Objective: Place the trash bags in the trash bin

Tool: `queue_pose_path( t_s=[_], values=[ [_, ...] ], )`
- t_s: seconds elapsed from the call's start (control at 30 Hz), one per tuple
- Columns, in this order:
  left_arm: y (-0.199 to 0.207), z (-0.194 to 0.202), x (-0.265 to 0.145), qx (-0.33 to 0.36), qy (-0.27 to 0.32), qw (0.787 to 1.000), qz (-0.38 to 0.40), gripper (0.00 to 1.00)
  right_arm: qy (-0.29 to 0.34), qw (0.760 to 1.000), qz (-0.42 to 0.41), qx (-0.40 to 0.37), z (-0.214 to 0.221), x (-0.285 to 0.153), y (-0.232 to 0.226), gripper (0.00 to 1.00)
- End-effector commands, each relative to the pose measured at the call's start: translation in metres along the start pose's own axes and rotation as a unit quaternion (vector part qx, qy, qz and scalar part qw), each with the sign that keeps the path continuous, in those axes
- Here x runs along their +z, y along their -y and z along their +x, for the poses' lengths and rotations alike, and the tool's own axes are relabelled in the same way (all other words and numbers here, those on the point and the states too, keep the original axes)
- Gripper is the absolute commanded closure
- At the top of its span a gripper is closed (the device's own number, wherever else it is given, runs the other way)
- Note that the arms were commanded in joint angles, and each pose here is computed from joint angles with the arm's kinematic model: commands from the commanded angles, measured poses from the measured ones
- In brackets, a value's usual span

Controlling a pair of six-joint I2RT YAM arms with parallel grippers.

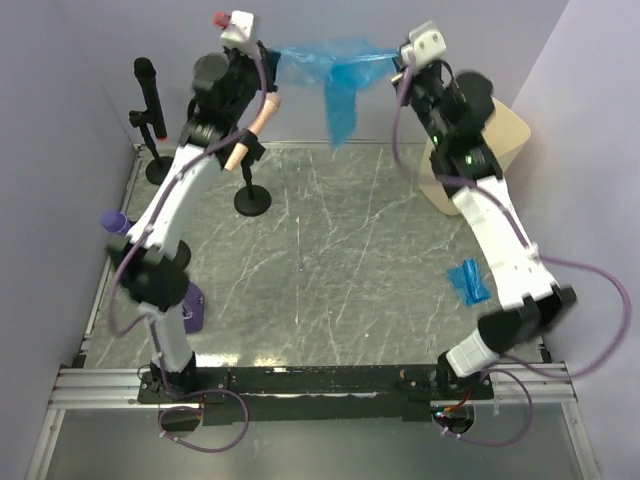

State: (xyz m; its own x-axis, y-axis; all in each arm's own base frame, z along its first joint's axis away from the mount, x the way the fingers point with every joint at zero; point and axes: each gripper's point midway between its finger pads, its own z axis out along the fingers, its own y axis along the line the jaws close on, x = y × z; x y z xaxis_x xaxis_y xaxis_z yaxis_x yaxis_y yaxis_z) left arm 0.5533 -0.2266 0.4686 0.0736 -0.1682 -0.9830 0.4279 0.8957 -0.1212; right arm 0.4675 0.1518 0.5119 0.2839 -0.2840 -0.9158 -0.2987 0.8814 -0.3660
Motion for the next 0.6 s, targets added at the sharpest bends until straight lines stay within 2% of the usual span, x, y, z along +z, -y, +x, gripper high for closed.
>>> queue_pose_path(
  t_s=[0.0,0.03,0.07,0.1,0.13,0.17,0.2,0.23,0.27,0.3,0.33,0.37,0.4,0.43,0.5,0.57],
  values=[
    [0.103,-0.271,-0.19,0.176,0.521,0.834,0.031,0.99,0.414,0.896,0.076,-0.139,-0.234,-0.13,0.003,1.0],
    [0.119,-0.275,-0.208,0.21,0.565,0.798,0.002,0.99,0.434,0.884,0.078,-0.158,-0.241,-0.141,-0.006,1.0],
    [0.135,-0.27,-0.215,0.22,0.585,0.78,-0.007,0.98,0.423,0.888,0.087,-0.158,-0.231,-0.137,-0.009,1.0],
    [0.144,-0.253,-0.205,0.23,0.577,0.784,-0.006,0.98,0.38,0.908,0.09,-0.153,-0.204,-0.118,-0.012,1.0],
    [0.152,-0.211,-0.177,0.243,0.533,0.811,0.014,0.98,0.298,0.936,0.064,-0.177,-0.153,-0.082,-0.029,1.0],
    [0.16,-0.165,-0.15,0.268,0.471,0.839,0.047,0.99,0.178,0.96,0.026,-0.213,-0.074,-0.047,-0.049,1.0],
    [0.171,-0.072,-0.11,0.311,0.326,0.885,0.117,0.99,0.034,0.97,-0.042,-0.239,0.03,-0.028,-0.082,1.0],
    [0.182,-0.008,-0.114,0.345,0.237,0.886,0.2,0.99,-0.094,0.959,-0.091,-0.25,0.117,-0.042,-0.103,1.0],
    [0.185,0.089,-0.143,0.379,0.111,0.857,0.331,0.99,-0.161,0.933,-0.21,-0.245,0.184,-0.085,-0.148,1.0],
    [0.183,0.163,-0.192,0.391,0.026,0.811,0.434,0.99,-0.176,0.914,-0.274,-0.242,0.21,-0.132,-0.167,1.0],
    [0.175,0.202,-0.237,0.417,-0.022,0.763,0.493,0.99,-0.117,0.898,-0.359,-0.225,0.206,-0.189,-0.197,1.0],
    [0.172,0.209,-0.262,0.393,-0.042,0.768,0.504,0.99,-0.064,0.885,-0.396,-0.236,0.204,-0.234,-0.209,1.0],
    [0.167,0.206,-0.268,0.355,-0.065,0.794,0.489,0.99,-0.013,0.876,-0.416,-0.246,0.198,-0.265,-0.218,1.0],
    [0.164,0.199,-0.271,0.338,-0.073,0.804,0.484,0.99,0.017,0.881,-0.404,-0.247,0.194,-0.283,-0.218,1.0],
    [0.164,0.182,-0.264,0.321,-0.069,0.821,0.467,0.99,0.023,0.902,-0.374,-0.214,0.181,-0.291,-0.212,1.0],
    [0.167,0.167,-0.248,0.264,-0.078,0.855,0.44,0.99,-0.017,0.915,-0.365,-0.169,0.174,-0.284,-0.206,1.0]
  ],
)
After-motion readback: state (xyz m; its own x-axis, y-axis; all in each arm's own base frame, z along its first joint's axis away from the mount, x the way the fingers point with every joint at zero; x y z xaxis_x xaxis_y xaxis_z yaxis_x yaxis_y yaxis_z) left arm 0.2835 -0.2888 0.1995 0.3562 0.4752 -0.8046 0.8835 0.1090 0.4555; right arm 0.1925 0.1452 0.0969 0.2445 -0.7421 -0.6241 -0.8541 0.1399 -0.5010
